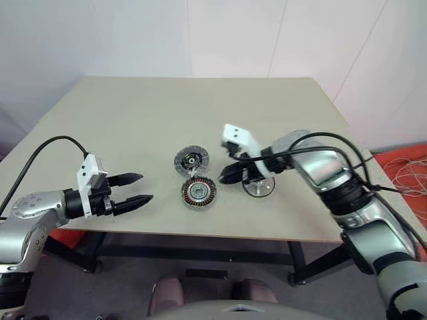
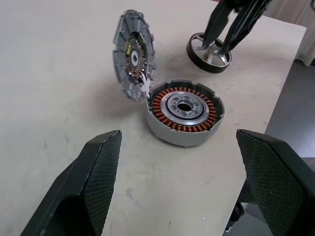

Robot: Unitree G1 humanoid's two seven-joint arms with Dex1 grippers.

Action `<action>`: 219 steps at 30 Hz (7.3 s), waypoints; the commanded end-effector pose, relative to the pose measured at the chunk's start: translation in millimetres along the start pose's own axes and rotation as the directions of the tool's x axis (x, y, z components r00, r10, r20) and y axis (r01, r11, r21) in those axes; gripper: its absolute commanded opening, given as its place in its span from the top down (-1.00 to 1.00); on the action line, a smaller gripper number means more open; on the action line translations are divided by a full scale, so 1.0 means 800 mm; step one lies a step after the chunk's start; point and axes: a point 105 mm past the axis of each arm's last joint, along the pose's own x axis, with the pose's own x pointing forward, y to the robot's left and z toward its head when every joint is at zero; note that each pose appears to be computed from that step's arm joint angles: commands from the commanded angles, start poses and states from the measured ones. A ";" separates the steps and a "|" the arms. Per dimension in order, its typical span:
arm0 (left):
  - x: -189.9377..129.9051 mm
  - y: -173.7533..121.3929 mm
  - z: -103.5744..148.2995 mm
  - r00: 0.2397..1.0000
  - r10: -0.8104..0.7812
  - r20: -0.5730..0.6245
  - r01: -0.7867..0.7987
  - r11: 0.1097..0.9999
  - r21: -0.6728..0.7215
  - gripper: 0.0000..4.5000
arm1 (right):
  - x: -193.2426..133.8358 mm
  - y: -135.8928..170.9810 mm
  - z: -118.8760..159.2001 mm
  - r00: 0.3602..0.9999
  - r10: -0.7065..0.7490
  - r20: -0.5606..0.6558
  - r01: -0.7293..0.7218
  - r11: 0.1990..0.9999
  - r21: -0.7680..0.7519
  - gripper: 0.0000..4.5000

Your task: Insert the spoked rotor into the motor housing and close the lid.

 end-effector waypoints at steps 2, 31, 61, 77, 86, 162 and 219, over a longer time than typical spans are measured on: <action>-0.011 0.003 0.005 1.000 0.017 -0.013 -0.016 0.998 0.069 -0.75 | 0.012 -0.008 0.018 1.000 -0.013 -0.003 0.012 0.998 -0.054 0.73; -0.002 0.009 0.003 0.999 0.032 -0.005 -0.031 0.993 0.110 -0.75 | 0.061 -0.008 0.004 0.999 0.031 -0.025 -0.030 0.999 0.030 0.73; -0.001 0.014 0.004 0.999 0.035 -0.004 -0.034 0.992 0.120 -0.75 | 0.068 -0.011 -0.011 0.999 0.019 -0.051 -0.016 0.998 0.053 0.73; 0.001 0.016 0.002 0.999 0.032 -0.004 -0.032 0.992 0.125 -0.75 | 0.069 -0.006 -0.014 0.998 0.037 -0.060 -0.033 0.997 0.064 0.73; 0.004 0.017 0.001 1.000 0.029 -0.003 -0.028 0.992 0.124 -0.75 | 0.065 -0.001 -0.008 0.998 0.053 -0.043 -0.050 0.996 0.070 0.32; 0.015 0.023 0.007 1.000 0.016 -0.002 -0.016 0.988 0.154 -0.75 | 0.051 -0.009 -0.002 0.973 0.062 0.221 -0.136 0.933 0.334 0.99; 0.014 0.020 0.007 1.000 0.001 0.025 -0.004 0.993 0.121 -0.75 | -0.127 -0.032 -0.206 0.866 -0.482 0.131 0.024 0.302 0.953 -0.99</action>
